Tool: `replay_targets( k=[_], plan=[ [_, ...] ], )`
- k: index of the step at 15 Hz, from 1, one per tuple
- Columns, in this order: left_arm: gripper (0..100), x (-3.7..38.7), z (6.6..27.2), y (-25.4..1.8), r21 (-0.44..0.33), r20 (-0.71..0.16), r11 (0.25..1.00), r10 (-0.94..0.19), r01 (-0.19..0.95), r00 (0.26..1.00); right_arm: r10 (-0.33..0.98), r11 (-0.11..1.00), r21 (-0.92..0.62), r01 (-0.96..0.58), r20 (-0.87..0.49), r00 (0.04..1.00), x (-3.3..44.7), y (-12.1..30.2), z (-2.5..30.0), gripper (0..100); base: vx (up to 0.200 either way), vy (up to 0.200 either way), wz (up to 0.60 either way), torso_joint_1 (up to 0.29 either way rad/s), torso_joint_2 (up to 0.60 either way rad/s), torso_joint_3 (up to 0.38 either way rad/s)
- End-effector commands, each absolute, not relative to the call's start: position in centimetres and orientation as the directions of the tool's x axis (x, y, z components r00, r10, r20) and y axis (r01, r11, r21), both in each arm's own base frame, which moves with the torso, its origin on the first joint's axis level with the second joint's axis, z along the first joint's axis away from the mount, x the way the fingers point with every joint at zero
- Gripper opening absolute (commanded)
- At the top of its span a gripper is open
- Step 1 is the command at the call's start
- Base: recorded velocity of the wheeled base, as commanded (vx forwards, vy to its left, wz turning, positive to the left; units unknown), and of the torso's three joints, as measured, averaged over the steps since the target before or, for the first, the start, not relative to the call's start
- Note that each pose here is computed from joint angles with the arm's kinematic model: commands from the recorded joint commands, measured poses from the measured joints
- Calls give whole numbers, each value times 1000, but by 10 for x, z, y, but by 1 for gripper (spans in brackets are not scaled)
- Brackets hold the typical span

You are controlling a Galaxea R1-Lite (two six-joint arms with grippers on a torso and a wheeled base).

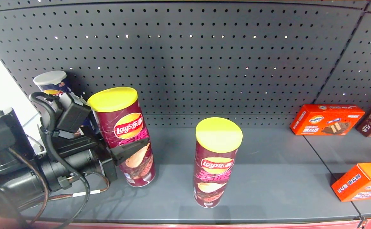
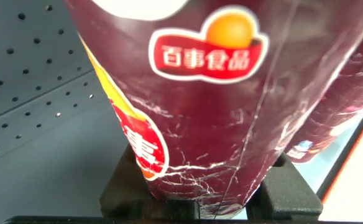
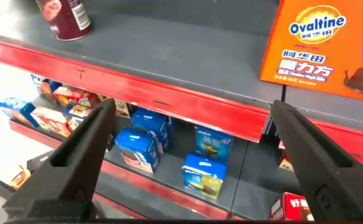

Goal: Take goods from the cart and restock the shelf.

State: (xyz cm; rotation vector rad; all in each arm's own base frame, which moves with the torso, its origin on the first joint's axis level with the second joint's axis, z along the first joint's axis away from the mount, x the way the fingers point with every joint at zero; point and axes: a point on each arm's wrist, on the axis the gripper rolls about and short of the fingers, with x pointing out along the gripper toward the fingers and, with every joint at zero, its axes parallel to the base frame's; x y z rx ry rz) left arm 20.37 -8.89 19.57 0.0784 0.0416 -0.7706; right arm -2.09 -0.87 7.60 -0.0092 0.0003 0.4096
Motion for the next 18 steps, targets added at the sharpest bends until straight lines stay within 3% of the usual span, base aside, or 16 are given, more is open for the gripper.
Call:
replay_targets(
  k=[1, 3, 5, 11, 16, 18],
  plan=[
    [0, 199, 199, -91, 60, -51, 709, -701, 703, 711, 401, 916, -9, -401, 2, 916, -21, -9, 76, 100, 0, 0, 0, 0, 0, 0],
    [0, 198, 201, -90, 59, -50, 708, -702, 704, 710, 394, 919, -9, -394, 0, 919, -21, -9, 76, 100, 0, 0, 0, 0, 0, 0],
    [0, 199, 204, -91, 64, -39, 691, -720, 721, 693, 308, 951, -6, -308, 0, 951, -22, -7, 76, 100, 0, 0, 0, 0, 0, 0],
    [0, 214, 200, -96, 55, -56, 663, -744, 747, 665, 311, 950, -8, -311, 0, 950, -22, -7, 76, 100, 0, 0, 0, 0, 0, 0],
    [0, 243, 229, -119, 91, 26, 642, -766, 762, 642, 311, 950, -8, -311, 0, 950, -22, -7, 76, 100, 0, 0, 0, 0, 0, 0],
    [0, 254, 231, -126, 91, 28, 642, -766, 761, 642, 311, 950, -8, -311, 0, 950, -22, -7, 76, 100, 0, 0, 0, 0, 0, 0]
  ],
)
